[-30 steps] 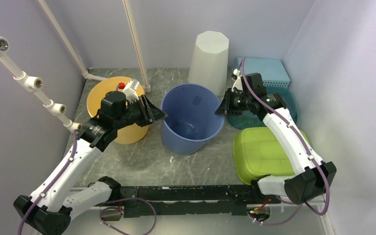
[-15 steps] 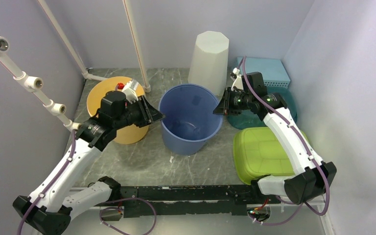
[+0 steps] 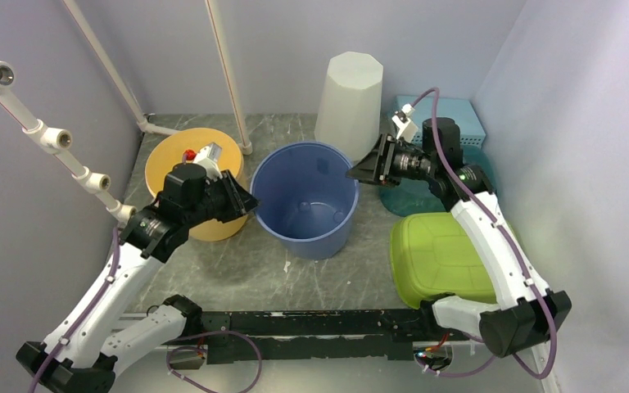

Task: Turn the large container upside down

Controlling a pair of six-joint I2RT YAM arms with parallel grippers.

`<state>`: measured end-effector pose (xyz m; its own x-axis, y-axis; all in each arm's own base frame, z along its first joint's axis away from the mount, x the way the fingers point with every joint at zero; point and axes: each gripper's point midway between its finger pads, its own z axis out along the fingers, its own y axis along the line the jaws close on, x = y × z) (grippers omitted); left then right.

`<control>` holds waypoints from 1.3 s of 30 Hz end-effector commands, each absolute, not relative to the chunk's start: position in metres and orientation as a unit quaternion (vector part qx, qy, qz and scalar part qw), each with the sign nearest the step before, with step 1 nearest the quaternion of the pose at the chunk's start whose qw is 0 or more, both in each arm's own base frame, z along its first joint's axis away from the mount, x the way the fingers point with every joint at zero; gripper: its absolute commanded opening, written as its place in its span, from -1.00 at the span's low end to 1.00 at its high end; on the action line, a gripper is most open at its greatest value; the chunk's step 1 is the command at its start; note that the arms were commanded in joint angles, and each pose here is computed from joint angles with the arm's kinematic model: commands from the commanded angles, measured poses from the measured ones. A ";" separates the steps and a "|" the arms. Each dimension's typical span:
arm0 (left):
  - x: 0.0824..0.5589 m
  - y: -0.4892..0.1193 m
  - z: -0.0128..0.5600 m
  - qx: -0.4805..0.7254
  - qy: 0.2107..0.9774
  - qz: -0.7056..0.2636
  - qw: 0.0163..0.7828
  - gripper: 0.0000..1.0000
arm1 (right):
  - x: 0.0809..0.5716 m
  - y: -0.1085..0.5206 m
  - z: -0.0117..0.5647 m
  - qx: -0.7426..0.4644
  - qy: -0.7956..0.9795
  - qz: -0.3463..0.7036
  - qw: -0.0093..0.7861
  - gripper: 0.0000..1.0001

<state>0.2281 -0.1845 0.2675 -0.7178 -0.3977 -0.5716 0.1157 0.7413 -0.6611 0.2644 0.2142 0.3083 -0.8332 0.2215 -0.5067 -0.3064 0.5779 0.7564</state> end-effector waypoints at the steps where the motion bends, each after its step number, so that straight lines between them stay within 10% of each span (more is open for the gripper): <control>1: 0.223 -0.178 0.238 -0.089 0.877 -0.321 0.346 -0.95 | 0.247 0.228 0.362 -0.051 0.769 0.562 0.298 -0.04; 22: 0.233 -0.188 0.249 -0.074 0.861 -0.345 0.366 -0.95 | 0.266 0.225 0.328 -0.026 0.820 0.499 0.279 -0.31; 39: 0.235 -0.191 0.250 -0.070 0.861 -0.348 0.365 -0.95 | 0.254 0.237 0.346 -0.062 0.793 0.540 0.275 -1.00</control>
